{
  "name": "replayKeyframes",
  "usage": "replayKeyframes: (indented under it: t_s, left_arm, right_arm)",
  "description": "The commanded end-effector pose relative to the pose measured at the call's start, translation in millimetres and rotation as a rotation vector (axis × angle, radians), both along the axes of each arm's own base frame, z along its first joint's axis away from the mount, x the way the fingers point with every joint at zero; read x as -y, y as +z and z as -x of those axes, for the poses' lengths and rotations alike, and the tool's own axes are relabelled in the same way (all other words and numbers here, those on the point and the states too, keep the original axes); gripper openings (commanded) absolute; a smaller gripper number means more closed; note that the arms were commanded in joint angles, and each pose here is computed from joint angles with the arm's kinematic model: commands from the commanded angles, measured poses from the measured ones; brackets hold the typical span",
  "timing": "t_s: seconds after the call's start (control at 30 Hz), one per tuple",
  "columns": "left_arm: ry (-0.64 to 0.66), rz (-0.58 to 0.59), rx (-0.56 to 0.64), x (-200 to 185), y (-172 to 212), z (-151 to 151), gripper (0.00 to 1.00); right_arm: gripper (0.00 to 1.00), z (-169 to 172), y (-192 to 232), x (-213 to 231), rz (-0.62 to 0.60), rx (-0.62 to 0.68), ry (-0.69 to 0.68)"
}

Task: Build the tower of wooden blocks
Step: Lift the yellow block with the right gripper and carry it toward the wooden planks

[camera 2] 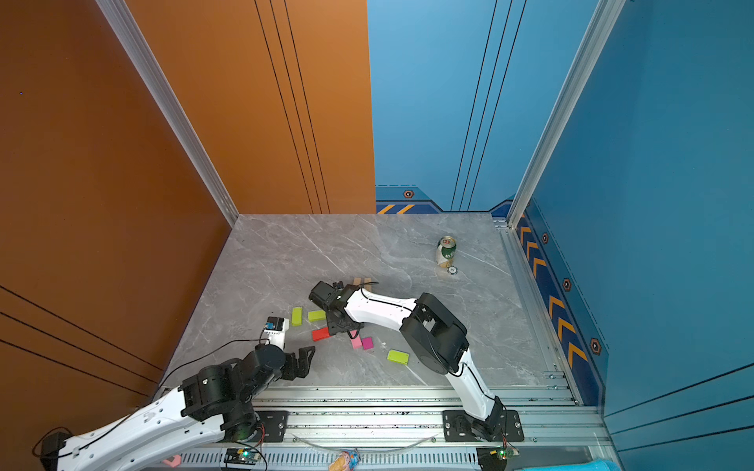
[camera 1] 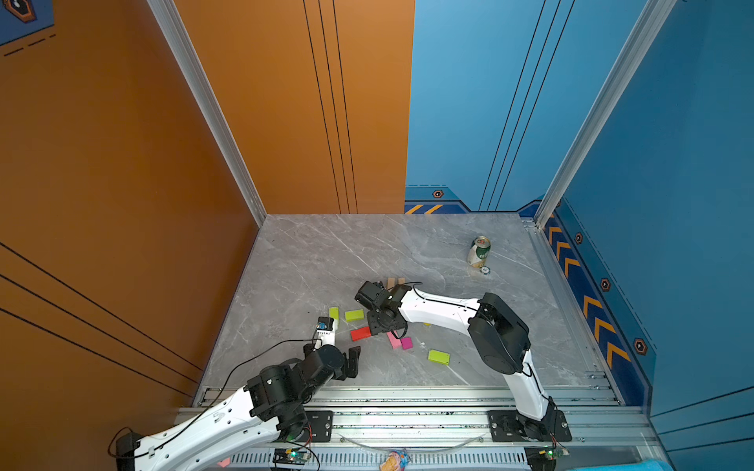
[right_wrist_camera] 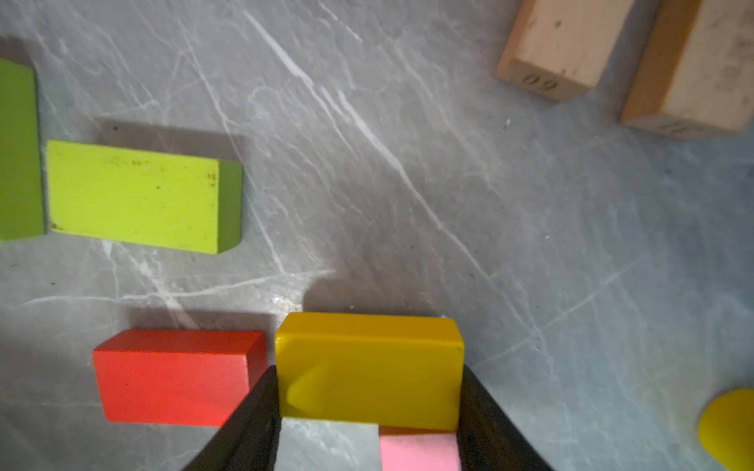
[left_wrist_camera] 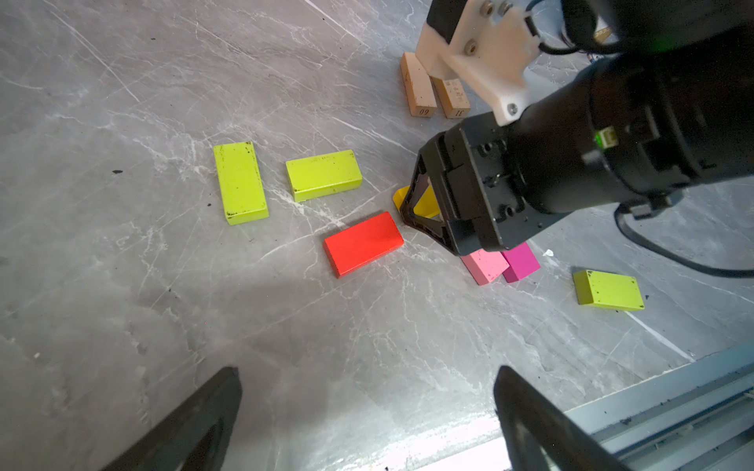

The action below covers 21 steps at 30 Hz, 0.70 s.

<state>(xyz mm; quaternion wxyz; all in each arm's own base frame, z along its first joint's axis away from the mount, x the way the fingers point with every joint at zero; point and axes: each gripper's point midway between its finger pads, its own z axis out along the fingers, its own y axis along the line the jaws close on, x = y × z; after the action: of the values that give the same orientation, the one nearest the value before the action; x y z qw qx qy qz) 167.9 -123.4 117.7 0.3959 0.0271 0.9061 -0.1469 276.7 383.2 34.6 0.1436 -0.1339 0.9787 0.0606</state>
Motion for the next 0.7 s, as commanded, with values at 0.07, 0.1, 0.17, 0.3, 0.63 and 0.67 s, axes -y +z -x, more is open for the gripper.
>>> replayKeyframes:
  t_s: [0.07, 0.1, 0.17, 0.3, 0.63, 0.67]
  left_arm:
    - [-0.003, -0.029, -0.009, -4.9, -2.2, 0.7, 0.98]
    - [-0.002, -0.03, -0.006, -4.9, -1.1, 0.3, 0.98]
    - [-0.001, -0.032, -0.005, -4.9, 0.2, -0.4, 0.98]
    - [0.004, -0.039, -0.002, -5.3, 2.4, -2.4, 0.98]
    - [0.015, -0.048, 0.017, -5.9, 13.7, -8.6, 0.98]
    - [0.015, -0.05, 0.019, -5.6, 15.0, -9.5, 0.98]
  right_arm:
    - [0.54, -4.3, 1.5, 6.8, 0.067, 0.025, 0.015]
    - [0.55, -6.6, 5.5, 7.8, 0.069, 0.035, 0.014]
    - [0.54, -13.2, 15.8, 10.0, 0.068, 0.058, 0.01]
    - [0.54, -29.2, 31.4, 17.2, 0.062, 0.089, -0.01]
    - [0.54, -85.7, 48.9, 49.4, 0.055, 0.138, -0.15]
    - [0.54, -94.8, 57.6, 47.1, 0.032, 0.155, -0.165]
